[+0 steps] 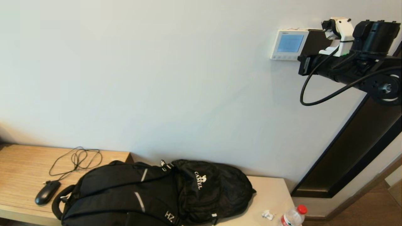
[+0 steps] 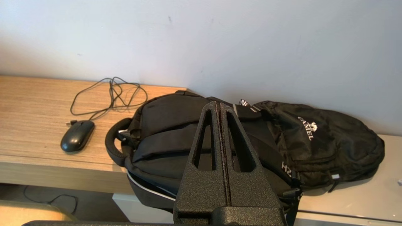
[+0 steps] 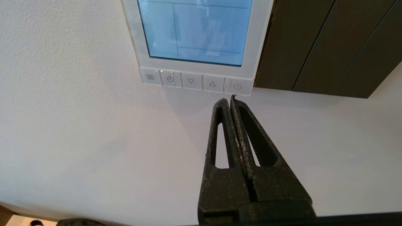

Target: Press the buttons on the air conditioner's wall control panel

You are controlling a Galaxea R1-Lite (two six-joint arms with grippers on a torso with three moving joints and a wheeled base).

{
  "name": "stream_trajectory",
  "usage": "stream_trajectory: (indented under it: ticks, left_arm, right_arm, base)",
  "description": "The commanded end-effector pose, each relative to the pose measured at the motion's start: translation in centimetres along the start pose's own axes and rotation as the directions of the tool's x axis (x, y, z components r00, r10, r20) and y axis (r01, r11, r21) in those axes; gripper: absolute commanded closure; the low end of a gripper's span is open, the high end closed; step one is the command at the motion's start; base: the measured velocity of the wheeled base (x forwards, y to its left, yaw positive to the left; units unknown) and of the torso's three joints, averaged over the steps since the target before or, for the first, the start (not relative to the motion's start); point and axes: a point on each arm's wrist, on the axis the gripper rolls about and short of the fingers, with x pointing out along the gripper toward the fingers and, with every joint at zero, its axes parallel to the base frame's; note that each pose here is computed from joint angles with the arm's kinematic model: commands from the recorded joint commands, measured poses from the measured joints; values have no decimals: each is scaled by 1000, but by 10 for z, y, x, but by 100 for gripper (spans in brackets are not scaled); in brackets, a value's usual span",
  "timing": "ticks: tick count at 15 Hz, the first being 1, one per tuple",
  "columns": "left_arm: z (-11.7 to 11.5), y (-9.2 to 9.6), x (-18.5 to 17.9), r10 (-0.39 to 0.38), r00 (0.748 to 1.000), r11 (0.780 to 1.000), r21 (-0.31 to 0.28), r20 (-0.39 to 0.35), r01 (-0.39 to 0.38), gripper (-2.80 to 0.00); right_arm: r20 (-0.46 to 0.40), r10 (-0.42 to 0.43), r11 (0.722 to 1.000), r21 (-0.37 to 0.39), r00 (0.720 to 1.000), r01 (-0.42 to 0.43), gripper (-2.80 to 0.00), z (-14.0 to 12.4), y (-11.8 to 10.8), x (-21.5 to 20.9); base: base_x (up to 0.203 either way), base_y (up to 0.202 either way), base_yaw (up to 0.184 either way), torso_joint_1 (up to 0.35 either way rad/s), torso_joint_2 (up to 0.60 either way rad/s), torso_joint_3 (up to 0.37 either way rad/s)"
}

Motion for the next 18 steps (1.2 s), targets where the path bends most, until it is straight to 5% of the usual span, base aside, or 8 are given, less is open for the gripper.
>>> stream_trajectory:
  ticks: [1,6,12,15,18]
  left_arm:
    - [0,0,0,1,1000,1000,0,1,-1,0]
    - [0,0,0,0,1000,1000,0,1,0,0]
    - [0,0,0,0,1000,1000,0,1,0,0]
    - [0,0,0,1,1000,1000,0,1,-1,0]
    - [0,0,0,0,1000,1000,0,1,0,0]
  right_arm:
    - [12,8,1000,1,1000,-8,0,5,3,-7]
    - [63,-12,1000,0,998,12,0,32,2,-56]
    - [119,-17,1000,-2,993,18,0,45,4,-170]
    - [125,-15,1000,-3,992,16,0,30,7,-225]
    - [33,-25,1000,1,999,25,0,-13,12,-265]
  base:
    - [0,0,0,0,0,0]
    - [0,0,0,0,0,0]
    - [0,0,0,0,0,0]
    - [0,0,0,0,0,0]
    - [0,0,0,0,0,0]
